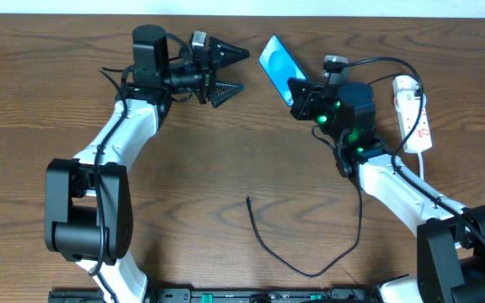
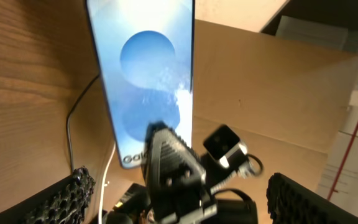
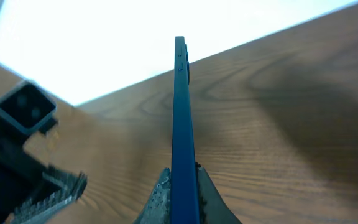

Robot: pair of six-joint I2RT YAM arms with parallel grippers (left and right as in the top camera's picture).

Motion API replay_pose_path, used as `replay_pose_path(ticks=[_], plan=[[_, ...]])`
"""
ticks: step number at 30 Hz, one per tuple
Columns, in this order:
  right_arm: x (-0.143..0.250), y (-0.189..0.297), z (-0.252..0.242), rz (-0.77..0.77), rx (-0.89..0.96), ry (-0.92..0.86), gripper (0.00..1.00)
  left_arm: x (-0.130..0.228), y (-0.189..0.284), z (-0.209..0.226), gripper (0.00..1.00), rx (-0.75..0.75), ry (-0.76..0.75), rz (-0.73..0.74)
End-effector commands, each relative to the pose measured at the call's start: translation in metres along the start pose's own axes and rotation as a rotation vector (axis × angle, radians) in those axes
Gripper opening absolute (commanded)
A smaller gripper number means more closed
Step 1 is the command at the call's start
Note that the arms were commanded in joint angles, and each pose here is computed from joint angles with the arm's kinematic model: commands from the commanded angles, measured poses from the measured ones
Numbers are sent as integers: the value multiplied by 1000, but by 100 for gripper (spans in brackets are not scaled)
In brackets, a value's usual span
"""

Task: Plug charger to phone and switch on socket

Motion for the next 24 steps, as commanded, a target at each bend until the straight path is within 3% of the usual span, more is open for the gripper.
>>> replay_pose_path(ticks=[1,14,24], plan=[[-12,1,-1,-27,-34,-194,1,11,16,-24,90,36,-62,44],[-27,5,19,-9,-274,-656,1,2,29,-26,90,53,-60,-11],[-22,2,31,29,-288,-804,1,-4,29,-27,90,62,-58,-93]])
Point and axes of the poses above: each gripper's point midway between its finger pads, its own y axis back along the fingers, its own z axis along the line the jaws close on, x = y × z, the point moved 10 cm from there along y, back along the fingers, and after that the axes turned 15 degrees about y, right-handed, at the moved point
